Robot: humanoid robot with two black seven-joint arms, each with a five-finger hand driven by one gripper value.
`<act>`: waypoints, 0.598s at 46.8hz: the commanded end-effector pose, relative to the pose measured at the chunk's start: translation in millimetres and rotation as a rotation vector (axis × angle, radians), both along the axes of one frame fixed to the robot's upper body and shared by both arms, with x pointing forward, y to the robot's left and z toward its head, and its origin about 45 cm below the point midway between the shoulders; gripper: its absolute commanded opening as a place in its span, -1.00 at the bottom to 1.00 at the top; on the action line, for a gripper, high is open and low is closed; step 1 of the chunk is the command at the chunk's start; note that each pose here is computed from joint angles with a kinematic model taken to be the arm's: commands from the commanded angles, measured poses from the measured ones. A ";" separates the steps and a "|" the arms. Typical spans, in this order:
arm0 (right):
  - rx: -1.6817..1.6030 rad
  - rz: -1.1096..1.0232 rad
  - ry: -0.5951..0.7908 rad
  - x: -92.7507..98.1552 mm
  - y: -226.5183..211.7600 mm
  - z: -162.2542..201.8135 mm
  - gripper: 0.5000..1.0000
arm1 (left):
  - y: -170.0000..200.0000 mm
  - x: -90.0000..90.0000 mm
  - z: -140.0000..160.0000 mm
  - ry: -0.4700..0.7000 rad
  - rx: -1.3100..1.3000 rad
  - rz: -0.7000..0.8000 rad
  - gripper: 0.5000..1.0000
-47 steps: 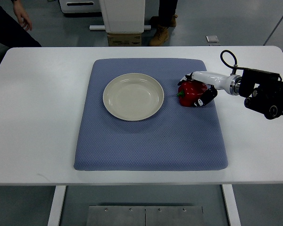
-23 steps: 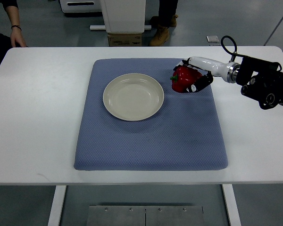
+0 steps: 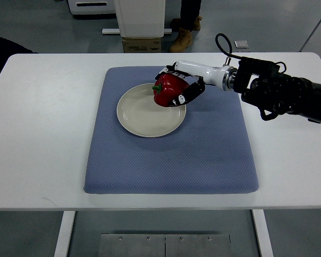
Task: Place red pepper on plate with right hand
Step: 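Lift the pepper with the right hand and carry it over the plate, then lower the pepper onto the cream plate with the right hand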
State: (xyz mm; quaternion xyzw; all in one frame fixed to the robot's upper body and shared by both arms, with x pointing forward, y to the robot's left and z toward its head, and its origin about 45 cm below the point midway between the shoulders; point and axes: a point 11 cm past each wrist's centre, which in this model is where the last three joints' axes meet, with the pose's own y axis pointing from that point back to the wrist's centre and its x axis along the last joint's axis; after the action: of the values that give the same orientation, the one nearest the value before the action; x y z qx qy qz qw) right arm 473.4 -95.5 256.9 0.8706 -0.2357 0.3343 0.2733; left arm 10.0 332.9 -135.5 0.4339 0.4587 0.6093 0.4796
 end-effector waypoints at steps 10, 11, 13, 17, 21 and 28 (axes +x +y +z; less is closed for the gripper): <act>0.011 -0.041 0.079 -12.3 13.0 -32.4 -1.00 | 0.0 0.2 0.0 -0.001 0.000 0.000 1.00; 0.006 -0.052 0.079 -11.7 11.2 -34.3 -1.00 | 0.0 0.2 0.0 -0.001 0.000 0.000 1.00; -0.001 -0.070 0.086 -11.3 8.3 -38.3 -1.00 | 0.0 0.0 0.0 0.000 0.000 0.000 1.00; 0.001 -0.082 0.092 -11.5 7.3 -40.9 -0.51 | 0.0 0.2 0.0 -0.001 0.000 0.000 1.00; 0.009 -0.085 0.090 -11.1 8.7 -39.3 0.66 | 0.0 0.2 0.0 -0.001 0.000 0.000 1.00; 0.017 -0.076 0.086 -11.2 12.2 -35.0 1.00 | 0.0 0.2 0.0 -0.001 0.000 0.000 1.00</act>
State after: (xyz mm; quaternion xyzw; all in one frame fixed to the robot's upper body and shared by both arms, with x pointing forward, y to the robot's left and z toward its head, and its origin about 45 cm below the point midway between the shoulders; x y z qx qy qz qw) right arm 461.8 -84.3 219.9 0.8767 -0.2604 0.2819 0.2900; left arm 10.2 332.9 -135.4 0.4336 0.4584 0.6096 0.4798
